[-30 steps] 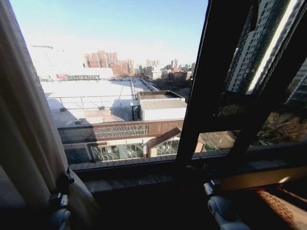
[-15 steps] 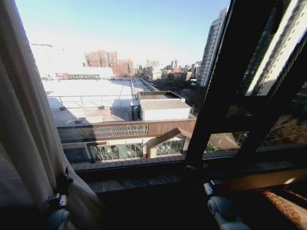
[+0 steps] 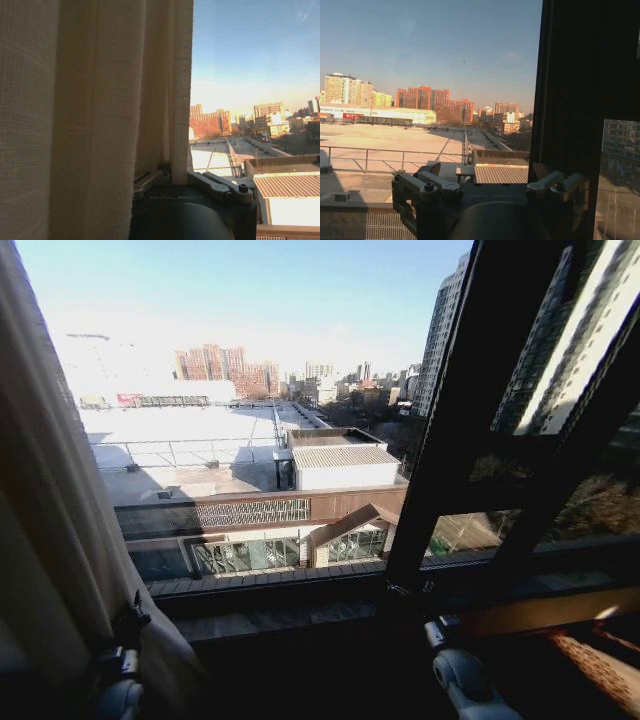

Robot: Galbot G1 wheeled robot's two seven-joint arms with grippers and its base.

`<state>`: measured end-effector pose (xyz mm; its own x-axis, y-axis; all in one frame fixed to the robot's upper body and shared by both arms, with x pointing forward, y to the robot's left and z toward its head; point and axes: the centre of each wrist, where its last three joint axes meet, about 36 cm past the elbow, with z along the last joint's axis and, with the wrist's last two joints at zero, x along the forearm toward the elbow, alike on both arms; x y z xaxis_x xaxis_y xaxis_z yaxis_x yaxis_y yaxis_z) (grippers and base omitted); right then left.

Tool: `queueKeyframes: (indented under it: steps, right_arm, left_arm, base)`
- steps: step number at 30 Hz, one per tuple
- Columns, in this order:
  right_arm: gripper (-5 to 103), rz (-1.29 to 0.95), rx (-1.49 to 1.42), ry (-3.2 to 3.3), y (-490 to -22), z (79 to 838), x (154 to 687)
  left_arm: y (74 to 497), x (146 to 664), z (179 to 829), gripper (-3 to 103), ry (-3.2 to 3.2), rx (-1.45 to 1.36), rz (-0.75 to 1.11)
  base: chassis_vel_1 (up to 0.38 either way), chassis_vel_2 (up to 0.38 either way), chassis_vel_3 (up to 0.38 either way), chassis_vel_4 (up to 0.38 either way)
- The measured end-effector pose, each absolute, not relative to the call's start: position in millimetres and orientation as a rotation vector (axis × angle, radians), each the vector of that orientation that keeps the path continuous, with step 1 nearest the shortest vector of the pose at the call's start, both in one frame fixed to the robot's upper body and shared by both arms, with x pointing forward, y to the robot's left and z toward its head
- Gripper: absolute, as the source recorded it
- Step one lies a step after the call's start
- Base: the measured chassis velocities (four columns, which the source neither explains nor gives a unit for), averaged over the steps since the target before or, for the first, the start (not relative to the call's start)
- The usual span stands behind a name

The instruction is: Open the curtains by pulling them apart, changing their state from closed to fully open.

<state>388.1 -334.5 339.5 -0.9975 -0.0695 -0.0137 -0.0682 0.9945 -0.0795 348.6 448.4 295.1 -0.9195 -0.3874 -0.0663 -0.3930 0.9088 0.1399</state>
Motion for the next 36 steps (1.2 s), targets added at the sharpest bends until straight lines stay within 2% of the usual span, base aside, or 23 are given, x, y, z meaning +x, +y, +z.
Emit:
queueKeyframes:
  steps: [7,12,17,22,26,36]
  right_arm:
    - [100,-0.123,-0.108,3.121,-334,339,388]
    - [100,-0.124,-0.108,3.121,-335,340,388]
    - [100,-0.124,-0.108,3.121,-335,340,388]
    - [100,-0.124,-0.108,3.121,-335,340,388]
    - [100,-0.124,-0.108,3.121,-335,340,388]
    - [100,-0.124,-0.108,3.121,-335,340,388]
  left_arm:
    - [455,350,296,0,3.024,-0.658,0.232]
    - [478,357,304,0,3.002,-0.765,0.250]
    - [519,359,310,0,2.964,-0.904,0.306]
    - [597,364,314,0,2.886,-1.157,0.381]
    - [630,362,319,0,2.862,-1.237,0.430]
    - [626,365,316,0,2.873,-1.232,0.413]
  base:
    - [0.057,0.016,-0.055,-0.020]
    - [0.000,0.000,0.000,0.000]
    - [0.000,0.000,0.000,0.000]
    - [0.000,0.000,0.000,0.000]
    - [0.000,0.000,0.000,0.000]
    - [0.000,0.000,0.000,0.000]
